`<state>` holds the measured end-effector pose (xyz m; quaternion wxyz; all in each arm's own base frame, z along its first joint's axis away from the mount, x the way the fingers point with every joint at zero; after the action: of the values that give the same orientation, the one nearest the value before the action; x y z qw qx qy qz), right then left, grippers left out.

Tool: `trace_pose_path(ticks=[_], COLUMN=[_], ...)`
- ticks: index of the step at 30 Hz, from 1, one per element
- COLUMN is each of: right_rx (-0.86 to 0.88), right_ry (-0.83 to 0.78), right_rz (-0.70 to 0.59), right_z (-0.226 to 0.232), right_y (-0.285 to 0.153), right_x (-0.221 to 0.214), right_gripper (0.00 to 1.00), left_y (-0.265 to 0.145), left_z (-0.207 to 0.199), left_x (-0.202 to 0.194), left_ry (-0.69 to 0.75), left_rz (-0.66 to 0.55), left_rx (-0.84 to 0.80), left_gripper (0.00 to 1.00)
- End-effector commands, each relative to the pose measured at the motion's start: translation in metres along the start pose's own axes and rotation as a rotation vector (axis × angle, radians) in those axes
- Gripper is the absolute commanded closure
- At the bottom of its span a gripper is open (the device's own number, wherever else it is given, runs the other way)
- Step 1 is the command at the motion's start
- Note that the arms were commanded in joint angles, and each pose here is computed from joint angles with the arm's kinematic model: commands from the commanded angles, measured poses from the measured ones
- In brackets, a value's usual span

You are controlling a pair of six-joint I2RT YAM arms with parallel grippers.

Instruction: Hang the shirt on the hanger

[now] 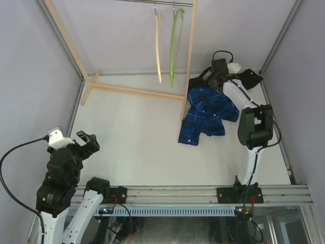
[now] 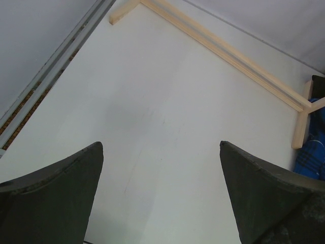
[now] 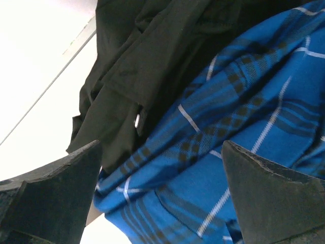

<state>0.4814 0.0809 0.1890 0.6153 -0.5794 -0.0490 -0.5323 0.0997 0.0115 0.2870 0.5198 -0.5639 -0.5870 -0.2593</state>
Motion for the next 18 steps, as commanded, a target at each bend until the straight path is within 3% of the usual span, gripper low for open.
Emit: trace_pose_path(ticks=[1,13,16,18], right_rx=[-0.025,-0.175,-0.187,-0.166], right_ry=[0.05,0.036,0.009,-0.005], right_rz=[0.028,0.146,0.15,0.155], right_z=[0.017,0.015,0.01,0.008], right_y=[0.02,0.082,0.091,0.095], right_x=[0.007,-0.032,-0.037,-0.039], right_gripper=[0.0,0.02,0.09,0.2], left_y=[0.005,0.004,0.004,0.004], left_z=[-0.001,0.0,-0.001,-0.001], left_x=[0.002,0.003,0.003,0.003], left_ry=[-0.018,-0.025,-0.024,-0.025], left_rz=[-0.023,-0.032,-0.03,-0.032], left_rx=[0.018,0.015,0.014,0.014], left_gripper=[0.0,0.0,0.0,0.0])
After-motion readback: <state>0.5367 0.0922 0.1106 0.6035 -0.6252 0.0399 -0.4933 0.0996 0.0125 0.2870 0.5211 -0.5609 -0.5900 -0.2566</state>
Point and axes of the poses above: each gripper's point midway between its finger pads, its own y axis out along the fingers, its own z axis along the line the jaws close on, x = y × z, the point moved 6 cm from there along -y, back along the fingers, and after that the axes turned 2 degrees about -y, right-handed, at the moved point
